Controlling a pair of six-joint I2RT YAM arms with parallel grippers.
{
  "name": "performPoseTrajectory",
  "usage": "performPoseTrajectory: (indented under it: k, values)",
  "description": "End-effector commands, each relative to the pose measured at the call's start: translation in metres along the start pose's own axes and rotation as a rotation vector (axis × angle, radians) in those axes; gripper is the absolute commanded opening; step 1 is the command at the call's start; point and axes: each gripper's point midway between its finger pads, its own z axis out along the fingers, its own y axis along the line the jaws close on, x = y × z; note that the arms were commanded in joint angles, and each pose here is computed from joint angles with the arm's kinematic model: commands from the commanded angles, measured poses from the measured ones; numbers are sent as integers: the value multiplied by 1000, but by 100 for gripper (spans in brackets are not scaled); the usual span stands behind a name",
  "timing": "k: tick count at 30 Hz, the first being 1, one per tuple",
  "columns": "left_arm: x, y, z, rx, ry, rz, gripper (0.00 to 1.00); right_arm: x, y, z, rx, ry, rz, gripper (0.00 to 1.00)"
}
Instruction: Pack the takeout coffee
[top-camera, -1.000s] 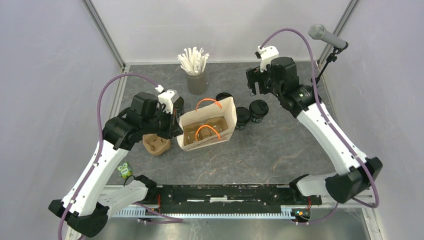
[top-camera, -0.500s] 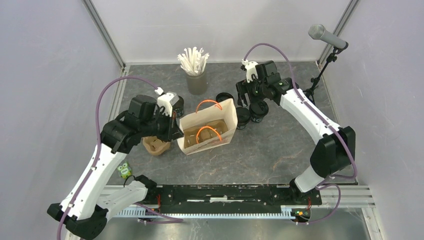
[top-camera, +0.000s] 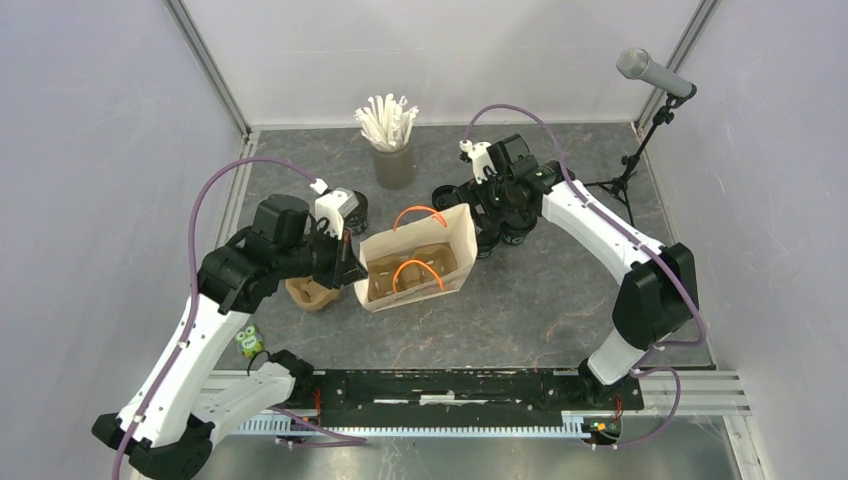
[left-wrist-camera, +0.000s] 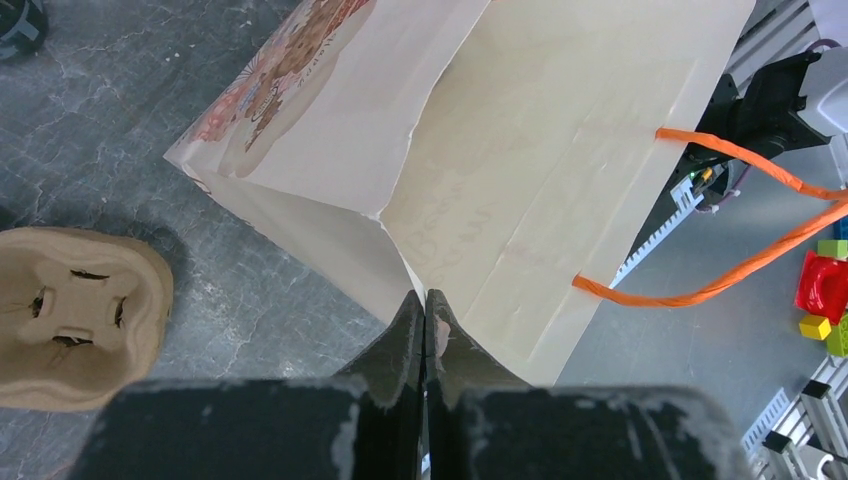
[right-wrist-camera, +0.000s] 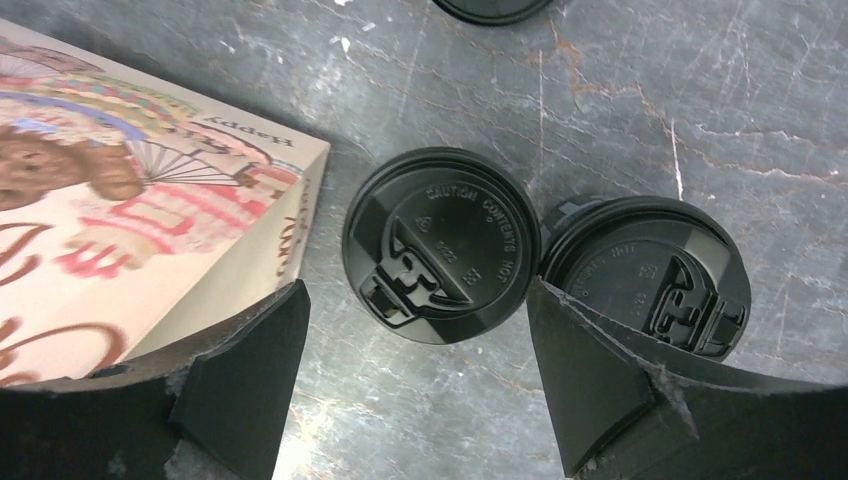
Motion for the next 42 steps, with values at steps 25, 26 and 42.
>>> performPoseTrajectory:
  k: [25,26,42]
  values:
    - [-3,-5,-2,43,-18,59,2,16,-17,31,44,59,-78,93]
    - [-3,-6,-2,44,-18,58,2,15,-17,31,42,56,-78,93]
    - [-1,-6,-6,43,-12,65,2,21,-11,36,41,71,-85,92]
